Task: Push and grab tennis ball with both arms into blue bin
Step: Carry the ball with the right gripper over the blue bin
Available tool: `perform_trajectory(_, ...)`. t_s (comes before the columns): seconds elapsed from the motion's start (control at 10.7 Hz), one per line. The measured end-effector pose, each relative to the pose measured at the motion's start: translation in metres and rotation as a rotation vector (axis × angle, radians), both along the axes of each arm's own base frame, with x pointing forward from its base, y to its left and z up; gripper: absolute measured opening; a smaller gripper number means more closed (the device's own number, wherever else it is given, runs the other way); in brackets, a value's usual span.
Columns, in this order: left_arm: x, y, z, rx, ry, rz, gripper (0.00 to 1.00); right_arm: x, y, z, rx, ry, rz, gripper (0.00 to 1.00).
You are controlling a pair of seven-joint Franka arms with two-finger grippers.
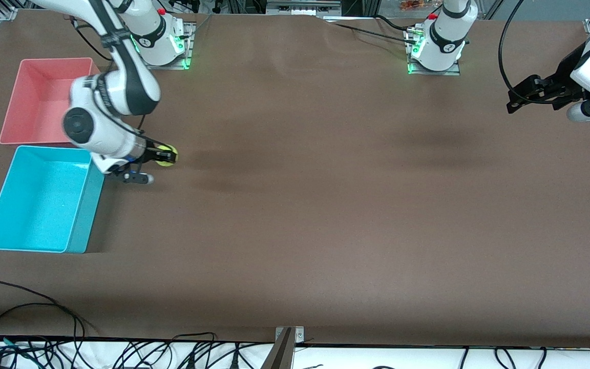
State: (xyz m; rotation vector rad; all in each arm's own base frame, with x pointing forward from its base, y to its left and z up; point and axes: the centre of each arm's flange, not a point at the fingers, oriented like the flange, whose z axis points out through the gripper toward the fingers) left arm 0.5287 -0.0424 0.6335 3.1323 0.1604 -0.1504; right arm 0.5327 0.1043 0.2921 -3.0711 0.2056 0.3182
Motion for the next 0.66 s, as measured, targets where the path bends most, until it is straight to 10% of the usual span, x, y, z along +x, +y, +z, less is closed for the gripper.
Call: perform_trajectory(0.66,0.0,0.001,-0.001,0.0,0.003,0.002,1.0,0.043,-0.156,0.08,0.037,-0.022,0.131,0.62)
